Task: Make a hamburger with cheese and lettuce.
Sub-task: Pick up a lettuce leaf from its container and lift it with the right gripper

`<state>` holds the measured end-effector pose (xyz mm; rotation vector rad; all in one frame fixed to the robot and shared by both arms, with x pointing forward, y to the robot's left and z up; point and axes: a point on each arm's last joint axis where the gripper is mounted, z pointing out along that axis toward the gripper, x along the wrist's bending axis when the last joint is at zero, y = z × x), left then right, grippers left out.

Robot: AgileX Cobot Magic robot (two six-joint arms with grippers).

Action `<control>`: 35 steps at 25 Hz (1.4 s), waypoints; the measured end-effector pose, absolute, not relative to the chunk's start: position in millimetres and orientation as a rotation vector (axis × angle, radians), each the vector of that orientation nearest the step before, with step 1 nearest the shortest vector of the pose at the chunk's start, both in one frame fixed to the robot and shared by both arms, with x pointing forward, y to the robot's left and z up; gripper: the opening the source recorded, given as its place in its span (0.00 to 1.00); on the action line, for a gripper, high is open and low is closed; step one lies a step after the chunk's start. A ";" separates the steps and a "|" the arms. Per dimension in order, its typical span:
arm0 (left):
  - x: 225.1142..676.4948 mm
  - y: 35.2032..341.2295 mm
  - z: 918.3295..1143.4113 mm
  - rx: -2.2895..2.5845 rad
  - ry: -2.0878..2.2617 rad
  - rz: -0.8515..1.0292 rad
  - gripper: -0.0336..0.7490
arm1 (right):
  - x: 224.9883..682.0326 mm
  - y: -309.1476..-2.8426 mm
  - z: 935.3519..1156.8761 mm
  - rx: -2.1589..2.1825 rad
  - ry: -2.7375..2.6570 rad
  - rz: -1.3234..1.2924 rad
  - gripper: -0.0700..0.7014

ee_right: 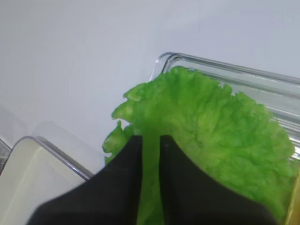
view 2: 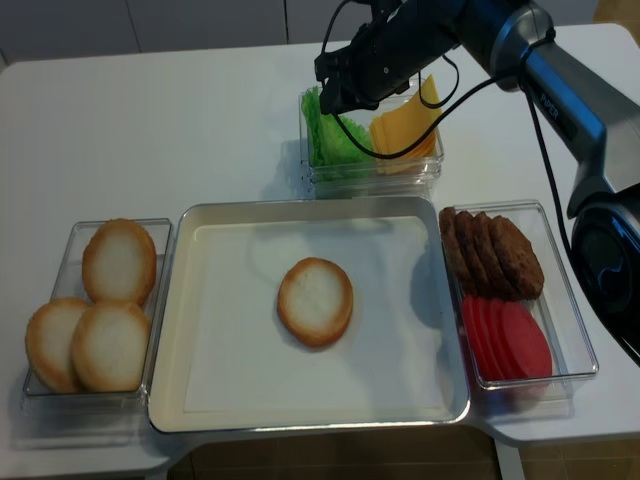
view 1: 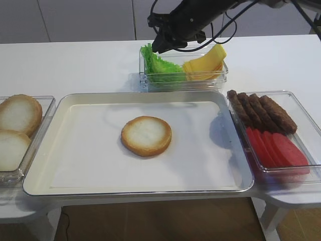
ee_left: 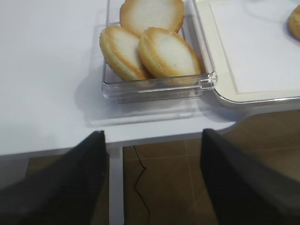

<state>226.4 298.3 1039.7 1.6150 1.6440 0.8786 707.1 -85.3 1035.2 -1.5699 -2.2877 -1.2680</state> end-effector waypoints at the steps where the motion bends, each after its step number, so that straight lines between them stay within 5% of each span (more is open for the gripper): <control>1: 226.4 298.3 1039.7 1.615 1.644 0.879 0.64 | 707.1 -85.3 1035.2 -1.570 -2.288 -1.268 0.22; 16: 226.4 298.3 1039.7 1.615 1.644 0.879 0.64 | 712.5 -81.7 1034.4 -1.603 -2.190 -1.355 0.32; 35: 226.4 298.3 1039.7 1.615 1.644 0.879 0.64 | 717.6 -80.4 1024.1 -1.628 -2.165 -1.364 0.33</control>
